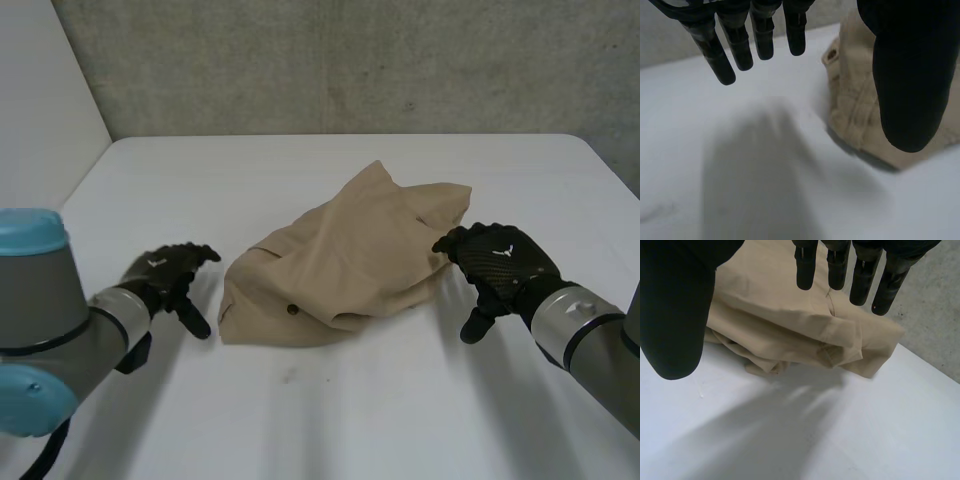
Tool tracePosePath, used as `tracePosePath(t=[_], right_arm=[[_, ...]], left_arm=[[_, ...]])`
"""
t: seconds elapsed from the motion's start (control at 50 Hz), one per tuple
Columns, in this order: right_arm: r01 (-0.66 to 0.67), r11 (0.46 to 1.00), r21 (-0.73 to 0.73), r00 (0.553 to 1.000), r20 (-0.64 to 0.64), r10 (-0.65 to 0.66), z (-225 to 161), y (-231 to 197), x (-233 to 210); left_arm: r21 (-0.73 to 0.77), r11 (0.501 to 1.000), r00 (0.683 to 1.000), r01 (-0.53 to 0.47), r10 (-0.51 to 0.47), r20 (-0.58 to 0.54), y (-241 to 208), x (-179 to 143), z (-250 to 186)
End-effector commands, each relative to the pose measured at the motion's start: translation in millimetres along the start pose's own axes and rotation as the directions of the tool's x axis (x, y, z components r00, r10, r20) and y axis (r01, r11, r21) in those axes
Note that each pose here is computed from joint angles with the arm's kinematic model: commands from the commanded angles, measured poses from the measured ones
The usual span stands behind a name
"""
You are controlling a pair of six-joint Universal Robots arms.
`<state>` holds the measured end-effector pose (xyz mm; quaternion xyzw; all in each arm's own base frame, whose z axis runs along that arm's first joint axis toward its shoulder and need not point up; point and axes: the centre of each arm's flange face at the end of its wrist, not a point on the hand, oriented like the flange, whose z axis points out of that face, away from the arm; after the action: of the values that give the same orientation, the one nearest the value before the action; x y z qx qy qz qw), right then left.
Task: Fold the shorts.
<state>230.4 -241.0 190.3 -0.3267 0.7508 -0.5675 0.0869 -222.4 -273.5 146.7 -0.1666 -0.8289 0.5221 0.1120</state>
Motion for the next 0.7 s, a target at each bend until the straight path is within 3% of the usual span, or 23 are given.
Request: tracePosePath(t=[0.02,0.16,0.24,0.32,0.34,0.4,0.46,0.5,0.56,0.62,0.64,0.7], right_arm=[[0.002,1.0,-0.005,1.0,0.01,-0.002,-0.8,2.5,-5.3],[0.007,1.0,0.008,1.0,0.002,-0.007,0.5,4.8,-5.5],[0.008,1.0,0.01,1.0,0.003,-0.008,0.6,4.5,-5.9],[0.009,1.0,0.009,1.0,0.005,-0.009,0.4,4.9,-6.2],[0.009,1.0,0.009,1.0,0.005,-0.009,0.4,4.9,-6.2],[0.009,1.0,0.009,1.0,0.006,-0.009,0.4,4.9,-6.4],[0.009,1.0,0.01,1.0,0.009,-0.01,0.3,4.7,-7.0],[0.008,1.0,0.006,1.0,0.011,-0.008,-0.2,6.0,-7.6],[0.008,1.0,0.004,1.0,0.01,-0.008,-0.4,6.8,-7.8],[0.007,1.0,0.0,1.0,0.01,-0.007,-0.9,8.1,-8.2],[0.007,1.0,-0.001,1.0,0.009,-0.007,-0.9,8.4,-8.2],[0.007,1.0,-0.001,1.0,0.005,-0.007,-0.8,8.7,-8.0]], left_arm=[[0.008,1.0,0.999,-0.018,0.018,-0.041,5.6,13.9,20.8],[0.031,0.999,0.997,-0.032,0.034,-0.073,5.0,31.8,26.1],[0.099,0.995,0.998,-0.023,0.017,0.065,-12.6,18.6,28.2],[0.232,0.972,0.956,-0.036,-0.034,0.29,-49.1,-7.7,22.2],[0.302,0.952,0.923,-0.039,-0.082,0.376,-69.0,-24.1,17.6],[0.418,0.906,0.87,-0.063,-0.155,0.468,-103.8,-55.7,9.4],[0.524,0.845,0.849,-0.105,-0.199,0.49,-137.3,-71.8,-2.4],[0.63,0.763,0.838,-0.147,-0.242,0.489,-172.0,-79.9,-17.2],[0.717,0.676,0.86,-0.168,-0.256,0.442,-203.3,-71.3,-29.3],[0.75,0.641,0.9,-0.16,-0.217,0.377,-215.2,-52.1,-32.2],[0.768,0.624,0.93,-0.146,-0.178,0.321,-219.2,-34.6,-32.4],[0.768,0.629,0.966,-0.122,-0.101,0.236,-214.6,-6.5,-24.8]])
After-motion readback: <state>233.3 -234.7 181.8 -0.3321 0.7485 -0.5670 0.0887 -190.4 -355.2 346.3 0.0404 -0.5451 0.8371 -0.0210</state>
